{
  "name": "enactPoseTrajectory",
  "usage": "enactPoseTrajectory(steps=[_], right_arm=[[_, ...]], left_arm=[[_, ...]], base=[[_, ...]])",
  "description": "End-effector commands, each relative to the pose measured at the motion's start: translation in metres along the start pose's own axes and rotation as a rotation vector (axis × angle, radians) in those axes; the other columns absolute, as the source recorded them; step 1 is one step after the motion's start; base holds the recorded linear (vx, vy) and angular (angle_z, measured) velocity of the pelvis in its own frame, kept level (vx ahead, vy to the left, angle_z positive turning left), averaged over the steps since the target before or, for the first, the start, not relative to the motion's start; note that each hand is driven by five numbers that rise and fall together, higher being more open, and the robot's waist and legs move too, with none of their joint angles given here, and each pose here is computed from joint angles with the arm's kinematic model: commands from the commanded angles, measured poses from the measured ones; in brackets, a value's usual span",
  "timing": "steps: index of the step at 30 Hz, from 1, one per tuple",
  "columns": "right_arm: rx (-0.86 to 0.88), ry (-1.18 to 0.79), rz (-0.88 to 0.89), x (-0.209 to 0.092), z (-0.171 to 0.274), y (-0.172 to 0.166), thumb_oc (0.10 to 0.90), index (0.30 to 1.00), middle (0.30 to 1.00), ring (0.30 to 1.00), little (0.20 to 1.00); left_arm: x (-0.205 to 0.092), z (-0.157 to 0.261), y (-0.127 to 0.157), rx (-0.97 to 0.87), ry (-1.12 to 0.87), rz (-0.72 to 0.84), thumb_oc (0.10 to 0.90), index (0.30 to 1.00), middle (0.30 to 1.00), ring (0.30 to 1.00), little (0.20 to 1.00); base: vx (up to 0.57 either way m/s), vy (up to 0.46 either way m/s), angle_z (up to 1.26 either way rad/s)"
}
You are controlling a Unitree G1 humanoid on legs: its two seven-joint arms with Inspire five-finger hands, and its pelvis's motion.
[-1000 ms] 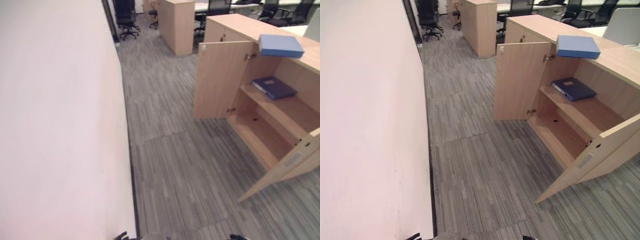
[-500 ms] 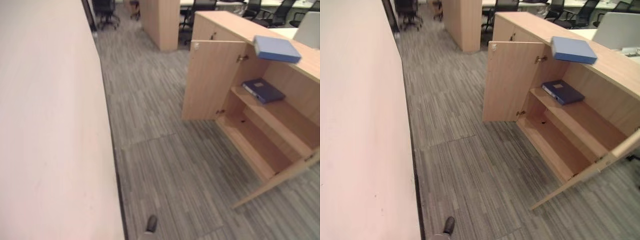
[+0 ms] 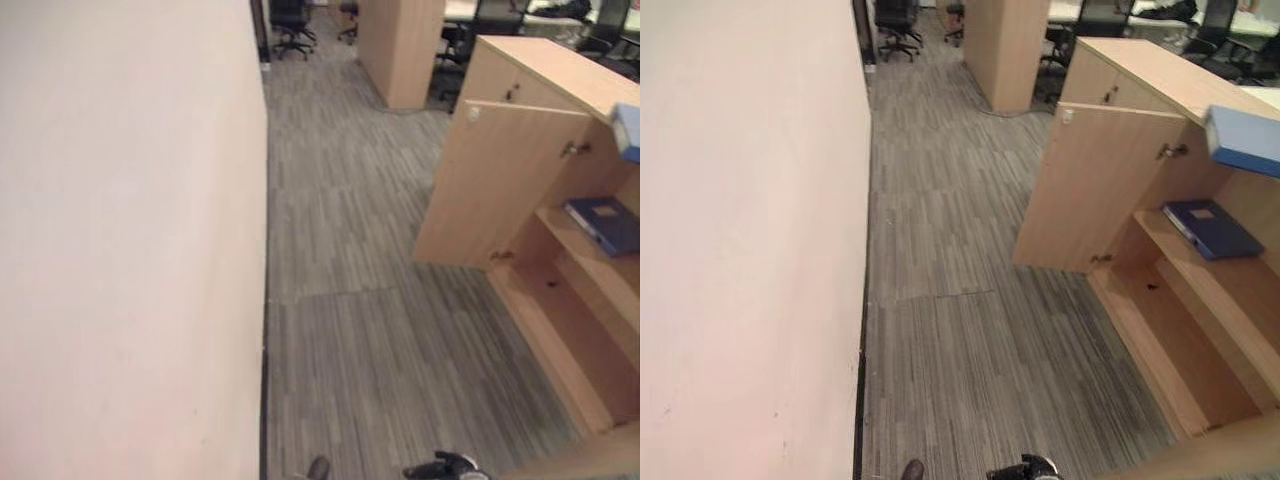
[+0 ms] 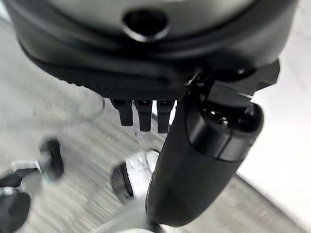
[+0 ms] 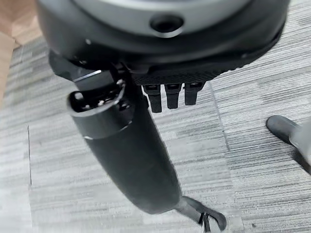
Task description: Put the empty folder in the office cabinet
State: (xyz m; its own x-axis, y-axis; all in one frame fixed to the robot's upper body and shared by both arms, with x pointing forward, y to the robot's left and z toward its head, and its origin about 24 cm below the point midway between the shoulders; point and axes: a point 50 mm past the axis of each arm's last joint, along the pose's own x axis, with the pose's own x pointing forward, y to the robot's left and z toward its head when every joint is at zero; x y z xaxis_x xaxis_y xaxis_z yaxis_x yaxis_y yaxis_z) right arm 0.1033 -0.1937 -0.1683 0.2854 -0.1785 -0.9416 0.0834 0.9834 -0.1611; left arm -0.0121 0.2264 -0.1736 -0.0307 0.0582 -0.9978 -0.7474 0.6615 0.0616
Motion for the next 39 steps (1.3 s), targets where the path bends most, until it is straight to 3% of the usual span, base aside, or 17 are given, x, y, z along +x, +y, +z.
enactPoseTrajectory(steps=[1, 10, 14, 18, 24, 33, 39], right_arm=[[-0.003, -0.150, -0.041, 0.000, 0.048, -0.020, 0.800, 0.900, 0.900, 0.900, 0.900], [0.156, -0.205, -0.050, -0.001, 0.063, -0.025, 0.800, 0.900, 0.900, 0.900, 0.900], [0.170, -0.066, -0.115, 0.001, 0.019, -0.042, 0.800, 0.900, 0.900, 0.900, 0.900], [0.260, -0.021, -0.163, -0.001, -0.004, -0.056, 0.800, 0.900, 0.900, 0.900, 0.900], [0.293, -0.032, -0.186, -0.002, -0.005, -0.064, 0.800, 0.900, 0.900, 0.900, 0.900], [0.242, -0.018, -0.182, -0.002, -0.003, -0.059, 0.800, 0.900, 0.900, 0.900, 0.900], [0.178, 0.181, -0.176, -0.009, -0.057, -0.060, 0.800, 0.900, 0.900, 0.900, 0.900]], left_arm=[[-0.004, 0.027, -0.002, 0.431, -0.309, 0.129, 0.800, 0.900, 0.900, 0.900, 0.900], [-0.002, 0.017, -0.007, 0.440, -0.283, 0.089, 0.800, 0.900, 0.900, 0.900, 0.900], [-0.002, 0.017, -0.004, 0.420, -0.268, 0.106, 0.800, 0.900, 0.900, 0.900, 0.900], [-0.004, 0.034, -0.023, 0.426, -0.332, 0.086, 0.800, 0.900, 0.900, 0.900, 0.900], [-0.005, 0.039, -0.038, 0.431, -0.374, 0.041, 0.800, 0.900, 0.900, 0.900, 0.900], [-0.005, 0.038, -0.030, 0.337, -0.382, 0.076, 0.800, 0.900, 0.900, 0.900, 0.900], [-0.004, 0.034, -0.027, 0.402, -0.366, 0.083, 0.800, 0.900, 0.900, 0.900, 0.900]], base=[[0.07, 0.044, 0.22], [0.21, -0.030, -0.04], [0.58, -0.175, 0.02], [0.43, -0.197, 0.60], [0.24, -0.116, 0.15], [0.19, 0.157, -0.50], [0.26, 0.380, -0.07]])
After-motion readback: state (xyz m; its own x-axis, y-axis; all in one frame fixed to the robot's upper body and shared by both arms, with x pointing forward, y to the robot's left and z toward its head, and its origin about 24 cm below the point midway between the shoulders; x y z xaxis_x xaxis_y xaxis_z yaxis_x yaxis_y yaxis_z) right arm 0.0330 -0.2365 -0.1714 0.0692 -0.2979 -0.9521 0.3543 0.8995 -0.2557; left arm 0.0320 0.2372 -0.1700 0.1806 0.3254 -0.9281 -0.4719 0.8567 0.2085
